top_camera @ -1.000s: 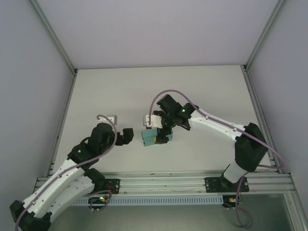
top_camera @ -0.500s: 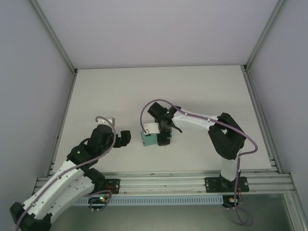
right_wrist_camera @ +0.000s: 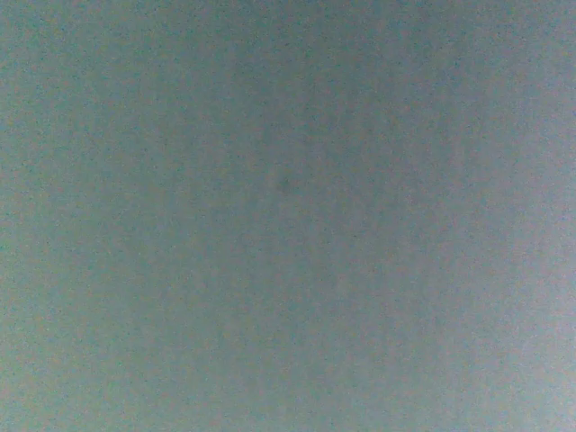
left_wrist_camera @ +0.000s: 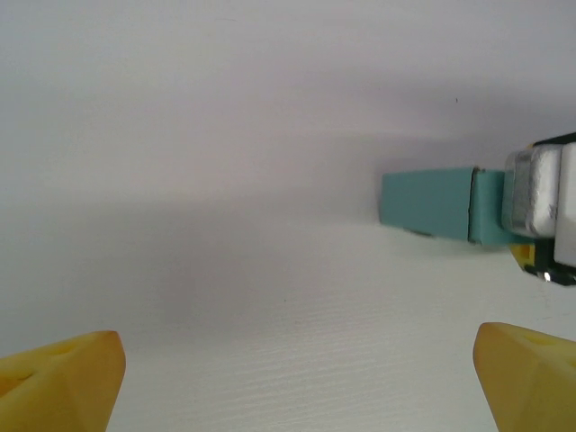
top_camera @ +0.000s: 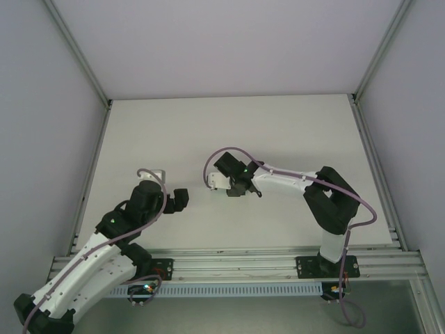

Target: Assemble paper box

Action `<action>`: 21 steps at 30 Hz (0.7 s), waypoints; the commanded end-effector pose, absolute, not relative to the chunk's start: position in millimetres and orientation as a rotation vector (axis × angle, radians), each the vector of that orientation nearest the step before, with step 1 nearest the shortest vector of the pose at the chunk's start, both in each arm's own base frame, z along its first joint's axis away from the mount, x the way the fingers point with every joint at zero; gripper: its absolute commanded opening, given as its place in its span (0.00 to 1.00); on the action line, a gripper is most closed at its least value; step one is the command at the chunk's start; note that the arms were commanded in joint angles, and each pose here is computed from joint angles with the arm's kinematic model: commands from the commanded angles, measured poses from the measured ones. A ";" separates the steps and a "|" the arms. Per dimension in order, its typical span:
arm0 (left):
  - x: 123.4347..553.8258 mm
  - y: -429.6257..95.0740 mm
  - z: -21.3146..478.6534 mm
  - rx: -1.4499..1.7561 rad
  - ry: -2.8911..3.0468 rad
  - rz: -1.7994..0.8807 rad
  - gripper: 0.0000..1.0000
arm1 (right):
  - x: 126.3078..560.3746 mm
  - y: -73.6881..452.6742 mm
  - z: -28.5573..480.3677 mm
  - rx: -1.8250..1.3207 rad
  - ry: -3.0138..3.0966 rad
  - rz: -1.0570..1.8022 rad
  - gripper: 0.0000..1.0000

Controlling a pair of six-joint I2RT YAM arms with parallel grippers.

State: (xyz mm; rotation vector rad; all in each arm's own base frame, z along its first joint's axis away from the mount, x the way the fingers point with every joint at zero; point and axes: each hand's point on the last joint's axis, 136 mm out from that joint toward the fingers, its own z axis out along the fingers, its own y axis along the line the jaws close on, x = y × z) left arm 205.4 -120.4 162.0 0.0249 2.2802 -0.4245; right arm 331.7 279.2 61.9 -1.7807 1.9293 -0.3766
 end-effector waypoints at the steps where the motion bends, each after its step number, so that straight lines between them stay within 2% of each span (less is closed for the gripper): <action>1: 205.6 -115.2 162.0 -0.006 2.273 -0.417 1.00 | 378.4 262.5 99.6 -1.482 1.867 -0.679 0.21; 7: 206.4 -118.0 163.6 0.000 2.265 -0.436 1.00 | 413.0 262.6 88.6 -1.388 1.750 -0.796 0.27; 13: 206.7 -117.6 163.6 -0.002 2.265 -0.433 1.00 | 398.5 261.7 57.8 -1.565 1.683 -0.734 0.41; 21: 208.4 -118.2 168.0 0.004 2.249 -0.434 1.00 | 359.3 254.4 49.4 -1.720 1.758 -0.573 0.92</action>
